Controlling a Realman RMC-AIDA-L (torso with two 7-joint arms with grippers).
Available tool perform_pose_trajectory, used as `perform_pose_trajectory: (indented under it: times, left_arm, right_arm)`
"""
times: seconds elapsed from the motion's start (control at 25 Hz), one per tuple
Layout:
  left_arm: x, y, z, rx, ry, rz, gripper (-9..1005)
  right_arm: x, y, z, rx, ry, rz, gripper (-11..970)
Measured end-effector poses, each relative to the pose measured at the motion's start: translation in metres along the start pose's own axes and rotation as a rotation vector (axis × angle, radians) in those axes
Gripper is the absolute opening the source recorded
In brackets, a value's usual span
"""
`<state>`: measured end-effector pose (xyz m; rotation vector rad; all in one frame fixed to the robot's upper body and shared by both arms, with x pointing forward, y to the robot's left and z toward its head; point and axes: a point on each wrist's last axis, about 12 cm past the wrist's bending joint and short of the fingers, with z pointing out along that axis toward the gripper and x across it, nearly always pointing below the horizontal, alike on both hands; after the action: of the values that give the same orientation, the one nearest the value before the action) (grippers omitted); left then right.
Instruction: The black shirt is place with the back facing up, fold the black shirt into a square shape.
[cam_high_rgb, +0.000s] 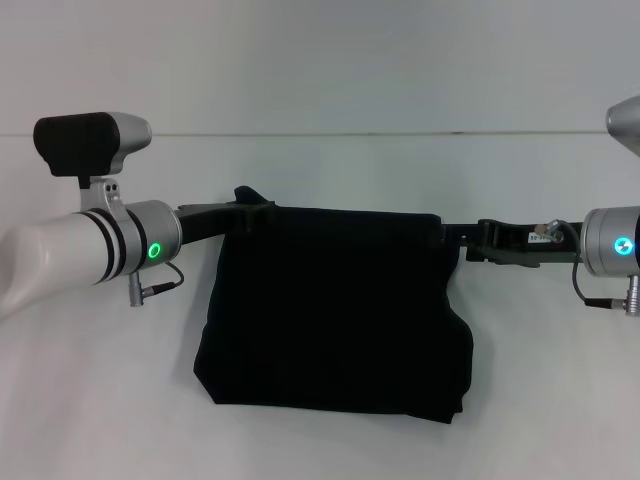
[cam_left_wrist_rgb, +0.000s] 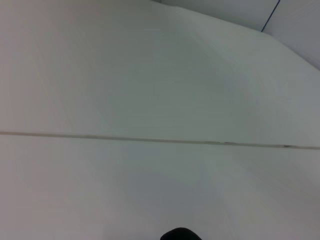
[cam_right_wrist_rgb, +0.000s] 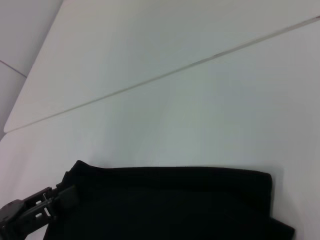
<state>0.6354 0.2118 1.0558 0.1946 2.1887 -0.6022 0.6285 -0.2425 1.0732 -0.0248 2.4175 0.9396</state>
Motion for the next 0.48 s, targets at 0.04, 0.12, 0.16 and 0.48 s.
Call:
perform_pose_trajectory:
  times: [0.04,0.12,0.16,0.48]
  left_arm:
    - [0.0001,0.0001,-0.0001,0.000,-0.001,-0.001,754]
    - [0.0002,0.0003,-0.0002,-0.001,-0.002,-0.003,663]
    - [0.0002,0.0004,-0.0002,-0.001,-0.002,-0.004,615]
    - [-0.0016,0.0017,-0.0011,-0.004,-0.014,-0.019,203]
  right_arm:
    - [0.0001,-0.0003,-0.0002,0.000,0.000,0.000,838]
    - [0.0004,-0.0005,-0.0004,0.000,0.000,0.000,837]
    - [0.0004,-0.0005,-0.0004,0.000,0.000,0.000,837]
    - [0.0024,-0.0010,-0.0011,-0.002,0.017,-0.007,837]
